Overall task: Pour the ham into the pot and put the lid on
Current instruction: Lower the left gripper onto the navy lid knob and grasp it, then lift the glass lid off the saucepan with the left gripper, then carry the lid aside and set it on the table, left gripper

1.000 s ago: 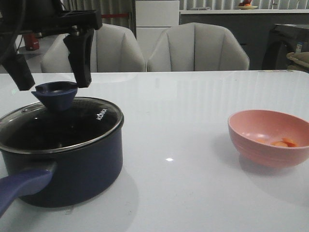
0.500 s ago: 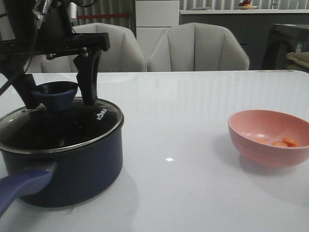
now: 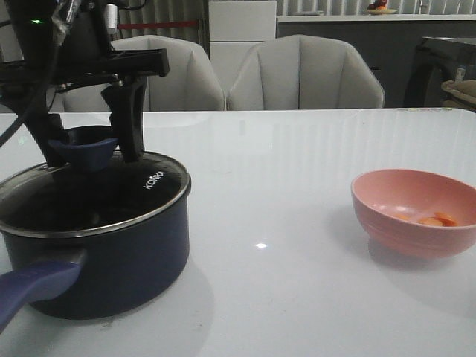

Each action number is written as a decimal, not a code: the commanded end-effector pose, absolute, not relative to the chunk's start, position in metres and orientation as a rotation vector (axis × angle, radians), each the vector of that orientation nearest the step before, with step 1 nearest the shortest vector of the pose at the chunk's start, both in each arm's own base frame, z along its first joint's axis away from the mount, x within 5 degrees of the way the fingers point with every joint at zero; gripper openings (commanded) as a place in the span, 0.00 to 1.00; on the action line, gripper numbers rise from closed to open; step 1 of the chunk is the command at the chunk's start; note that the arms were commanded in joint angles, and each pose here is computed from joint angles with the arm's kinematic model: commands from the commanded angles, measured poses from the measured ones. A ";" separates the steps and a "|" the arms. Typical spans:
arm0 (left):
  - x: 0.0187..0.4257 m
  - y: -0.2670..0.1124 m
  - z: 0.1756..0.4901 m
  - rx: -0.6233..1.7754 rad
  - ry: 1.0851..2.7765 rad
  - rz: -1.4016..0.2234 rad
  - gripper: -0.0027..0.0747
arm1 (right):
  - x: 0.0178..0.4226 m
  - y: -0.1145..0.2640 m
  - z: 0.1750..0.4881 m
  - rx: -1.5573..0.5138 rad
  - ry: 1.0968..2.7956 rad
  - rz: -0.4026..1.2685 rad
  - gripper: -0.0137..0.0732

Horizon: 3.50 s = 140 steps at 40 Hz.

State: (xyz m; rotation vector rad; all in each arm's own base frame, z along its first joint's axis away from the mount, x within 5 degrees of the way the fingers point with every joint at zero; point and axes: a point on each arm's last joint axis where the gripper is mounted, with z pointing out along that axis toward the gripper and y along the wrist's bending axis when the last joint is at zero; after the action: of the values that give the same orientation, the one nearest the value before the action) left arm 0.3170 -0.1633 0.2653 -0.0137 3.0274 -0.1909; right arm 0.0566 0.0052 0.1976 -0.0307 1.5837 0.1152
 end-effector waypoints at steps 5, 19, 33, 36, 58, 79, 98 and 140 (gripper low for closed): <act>0.312 -0.164 0.282 -0.004 2.999 -0.217 0.26 | 0.055 0.005 0.203 -0.031 1.492 0.110 0.32; 0.314 -0.163 0.294 0.028 2.985 -0.199 0.23 | 0.055 0.005 0.203 -0.031 1.492 0.110 0.32; 0.315 -0.163 0.325 0.067 2.915 -0.213 0.23 | 0.055 0.005 0.203 -0.031 1.492 0.110 0.32; 0.315 -0.159 0.327 0.110 2.900 -0.187 0.23 | 0.055 0.005 0.203 -0.031 1.492 0.110 0.32; 0.291 -0.028 0.337 -0.141 2.773 0.018 0.23 | 0.055 0.005 0.203 -0.031 1.492 0.110 0.32; 0.302 0.048 0.251 -0.371 2.856 -0.125 0.24 | 0.055 0.005 0.203 -0.031 1.492 0.110 0.32; 0.323 0.047 0.188 -0.335 3.039 -0.217 0.59 | 0.055 0.005 0.203 -0.031 1.492 0.110 0.32; 0.158 -0.007 0.328 -0.042 2.085 -0.135 0.80 | 0.055 0.005 0.203 -0.031 1.492 0.110 0.32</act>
State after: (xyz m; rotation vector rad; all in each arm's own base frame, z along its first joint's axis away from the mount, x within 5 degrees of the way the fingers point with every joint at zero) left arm 0.1759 -0.0015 0.3101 -0.0727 2.3129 -0.1267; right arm 0.0566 0.0052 0.1977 -0.0307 1.5822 0.1154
